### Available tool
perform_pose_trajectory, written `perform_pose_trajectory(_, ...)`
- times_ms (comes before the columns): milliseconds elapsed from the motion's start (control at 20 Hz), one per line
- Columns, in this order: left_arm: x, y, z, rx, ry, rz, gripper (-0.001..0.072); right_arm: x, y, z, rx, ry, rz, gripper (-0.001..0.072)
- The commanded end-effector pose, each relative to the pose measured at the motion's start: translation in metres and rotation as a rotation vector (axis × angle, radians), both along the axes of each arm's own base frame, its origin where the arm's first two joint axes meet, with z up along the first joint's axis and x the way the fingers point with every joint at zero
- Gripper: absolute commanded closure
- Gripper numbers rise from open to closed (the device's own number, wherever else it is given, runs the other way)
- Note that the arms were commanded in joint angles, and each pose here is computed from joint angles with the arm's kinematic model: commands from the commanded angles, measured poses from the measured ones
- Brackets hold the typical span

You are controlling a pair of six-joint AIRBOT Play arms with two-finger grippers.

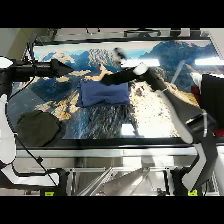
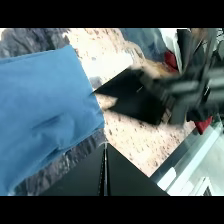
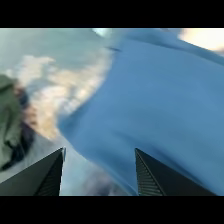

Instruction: Fold the shirts.

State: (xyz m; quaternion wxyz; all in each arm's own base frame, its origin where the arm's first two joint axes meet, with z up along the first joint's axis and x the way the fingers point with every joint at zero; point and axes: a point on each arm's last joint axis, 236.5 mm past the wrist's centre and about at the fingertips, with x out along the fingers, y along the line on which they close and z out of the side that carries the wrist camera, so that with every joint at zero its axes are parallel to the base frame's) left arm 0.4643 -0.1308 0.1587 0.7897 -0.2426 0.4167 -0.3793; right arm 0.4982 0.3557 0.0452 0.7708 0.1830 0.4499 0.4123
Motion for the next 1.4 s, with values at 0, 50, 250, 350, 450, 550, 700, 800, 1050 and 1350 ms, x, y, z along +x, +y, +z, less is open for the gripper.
perform_pose_trajectory(0,-0.006,0.000,-0.001,-0.002,0.018,-0.017,0.0699,0.001,-0.067,-0.017,0.011,0.196,-0.055,0.0234)
perform_pose_trajectory(50,-0.008,0.000,-0.001,-0.003,0.024,-0.027,0.0699,0.010,-0.081,-0.031,-0.004,0.213,-0.085,0.0233)
perform_pose_trajectory(250,-0.012,-0.002,-0.002,-0.003,0.033,-0.043,0.0699,0.041,-0.152,-0.075,-0.010,0.303,-0.234,0.0075)
perform_pose_trajectory(350,-0.014,-0.002,-0.002,-0.004,0.037,-0.049,0.0699,0.041,-0.166,-0.098,-0.012,0.364,-0.253,0.0075)
perform_pose_trajectory(450,-0.016,-0.003,-0.002,-0.003,0.042,-0.058,0.0698,0.035,-0.163,-0.117,-0.015,0.414,-0.249,0.0077)
perform_pose_trajectory(550,-0.017,-0.003,-0.003,-0.003,0.044,-0.062,0.0699,0.030,-0.151,-0.131,-0.020,0.443,-0.236,0.0080)
perform_pose_trajectory(700,-0.017,-0.003,-0.002,-0.003,0.041,-0.059,0.0699,0.024,-0.132,-0.150,-0.027,0.474,-0.223,0.0121)
perform_pose_trajectory(800,-0.017,-0.003,-0.003,0.001,0.033,-0.065,0.0699,0.019,-0.118,-0.156,-0.034,0.483,-0.199,0.0151)
perform_pose_trajectory(1050,-0.017,-0.003,-0.003,0.004,0.028,-0.069,0.0698,0.021,-0.084,-0.147,-0.014,0.472,-0.163,0.0199)
perform_pose_trajectory(1350,-0.017,-0.003,-0.003,0.003,0.030,-0.069,0.0698,0.021,-0.043,-0.117,0.062,0.429,-0.119,0.0692)
